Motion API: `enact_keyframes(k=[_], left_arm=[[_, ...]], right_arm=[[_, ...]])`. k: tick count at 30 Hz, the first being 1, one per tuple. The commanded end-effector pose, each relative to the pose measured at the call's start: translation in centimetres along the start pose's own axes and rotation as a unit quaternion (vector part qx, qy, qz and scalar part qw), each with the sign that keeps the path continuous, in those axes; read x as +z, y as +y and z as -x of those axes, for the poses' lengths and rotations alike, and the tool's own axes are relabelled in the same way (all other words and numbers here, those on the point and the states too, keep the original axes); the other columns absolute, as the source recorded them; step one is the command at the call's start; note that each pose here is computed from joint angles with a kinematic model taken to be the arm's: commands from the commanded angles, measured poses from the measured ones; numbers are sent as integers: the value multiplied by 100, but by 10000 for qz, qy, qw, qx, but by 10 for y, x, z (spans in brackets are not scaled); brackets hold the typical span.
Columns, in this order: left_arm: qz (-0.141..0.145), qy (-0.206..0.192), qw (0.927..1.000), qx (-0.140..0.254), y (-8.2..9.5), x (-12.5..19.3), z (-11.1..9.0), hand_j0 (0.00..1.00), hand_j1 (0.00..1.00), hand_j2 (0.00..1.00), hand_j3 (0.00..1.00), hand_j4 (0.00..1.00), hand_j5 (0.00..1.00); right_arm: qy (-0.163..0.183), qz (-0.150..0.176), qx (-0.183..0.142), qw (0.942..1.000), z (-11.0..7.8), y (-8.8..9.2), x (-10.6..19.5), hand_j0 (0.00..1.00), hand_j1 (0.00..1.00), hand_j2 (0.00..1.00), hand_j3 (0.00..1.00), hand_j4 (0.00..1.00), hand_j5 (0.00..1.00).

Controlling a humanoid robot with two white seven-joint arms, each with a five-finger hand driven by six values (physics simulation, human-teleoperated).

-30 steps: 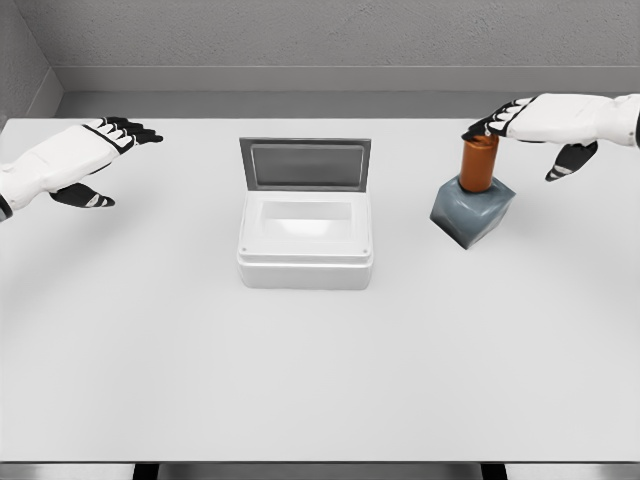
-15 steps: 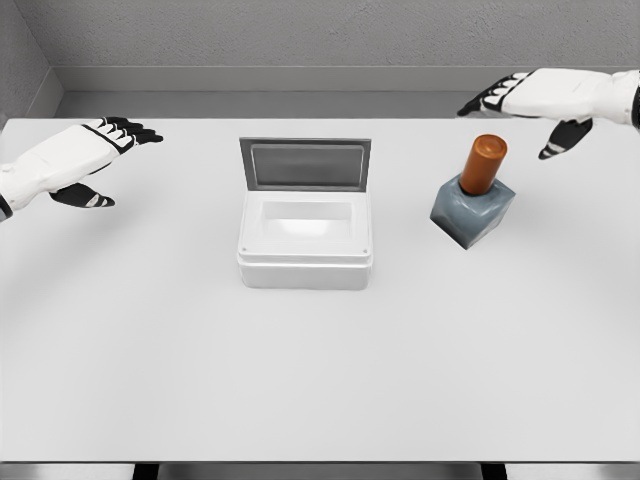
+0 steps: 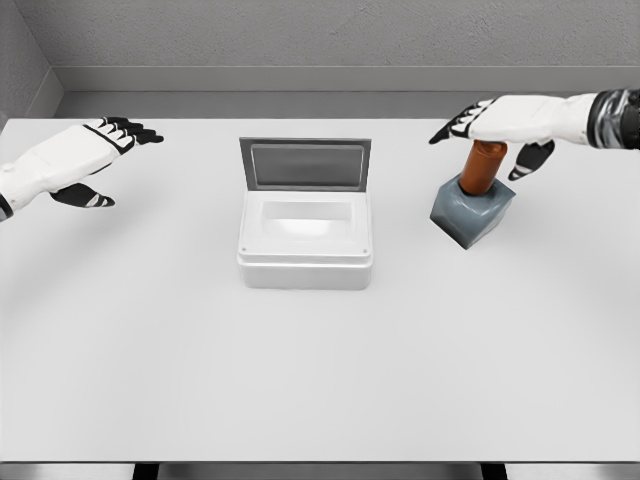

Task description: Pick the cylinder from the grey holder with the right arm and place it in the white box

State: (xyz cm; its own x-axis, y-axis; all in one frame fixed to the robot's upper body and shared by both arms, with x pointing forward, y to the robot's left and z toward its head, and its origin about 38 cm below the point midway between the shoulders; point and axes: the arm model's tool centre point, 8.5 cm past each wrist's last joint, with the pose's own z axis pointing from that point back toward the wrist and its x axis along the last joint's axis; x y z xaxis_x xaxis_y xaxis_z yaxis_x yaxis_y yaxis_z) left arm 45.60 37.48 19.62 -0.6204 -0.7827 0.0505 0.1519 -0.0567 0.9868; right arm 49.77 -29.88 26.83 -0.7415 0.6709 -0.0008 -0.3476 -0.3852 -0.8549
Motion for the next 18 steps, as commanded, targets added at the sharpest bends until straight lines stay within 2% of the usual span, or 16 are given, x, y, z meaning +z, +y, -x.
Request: enact_keyframes(k=[1, 5, 11, 12, 13, 18], left_arm=[[-18, 6, 10000, 15, 1, 0, 0, 100, 100, 100, 100, 100, 100], [-25, 9, 10000, 14, 1, 1, 1, 100, 100, 100, 100, 100, 100], [-24, 9, 10000, 14, 1, 1, 1, 100, 100, 100, 100, 100, 100], [-18, 6, 10000, 15, 1, 0, 0, 100, 100, 100, 100, 100, 100], [-18, 6, 10000, 15, 1, 0, 0, 100, 100, 100, 100, 100, 100], [-18, 6, 10000, 15, 1, 0, 0, 100, 100, 100, 100, 100, 100]], right_arm=[[-24, -33, -26, 10000, -1, 2, -3, 93, 93, 93, 93, 93, 93], [104, -89, -111, 9998, 8, 8, -1, 91, 91, 91, 91, 91, 91], [82, -96, -86, 9999, 6, 8, -1, 71, 71, 71, 71, 71, 71], [48, -89, -54, 9999, 5, 7, -1, 61, 61, 61, 61, 61, 61], [36, -87, -45, 9999, 5, 7, -1, 58, 58, 58, 58, 58, 58], [30, -87, -40, 9999, 5, 7, -1, 55, 55, 55, 55, 55, 55]])
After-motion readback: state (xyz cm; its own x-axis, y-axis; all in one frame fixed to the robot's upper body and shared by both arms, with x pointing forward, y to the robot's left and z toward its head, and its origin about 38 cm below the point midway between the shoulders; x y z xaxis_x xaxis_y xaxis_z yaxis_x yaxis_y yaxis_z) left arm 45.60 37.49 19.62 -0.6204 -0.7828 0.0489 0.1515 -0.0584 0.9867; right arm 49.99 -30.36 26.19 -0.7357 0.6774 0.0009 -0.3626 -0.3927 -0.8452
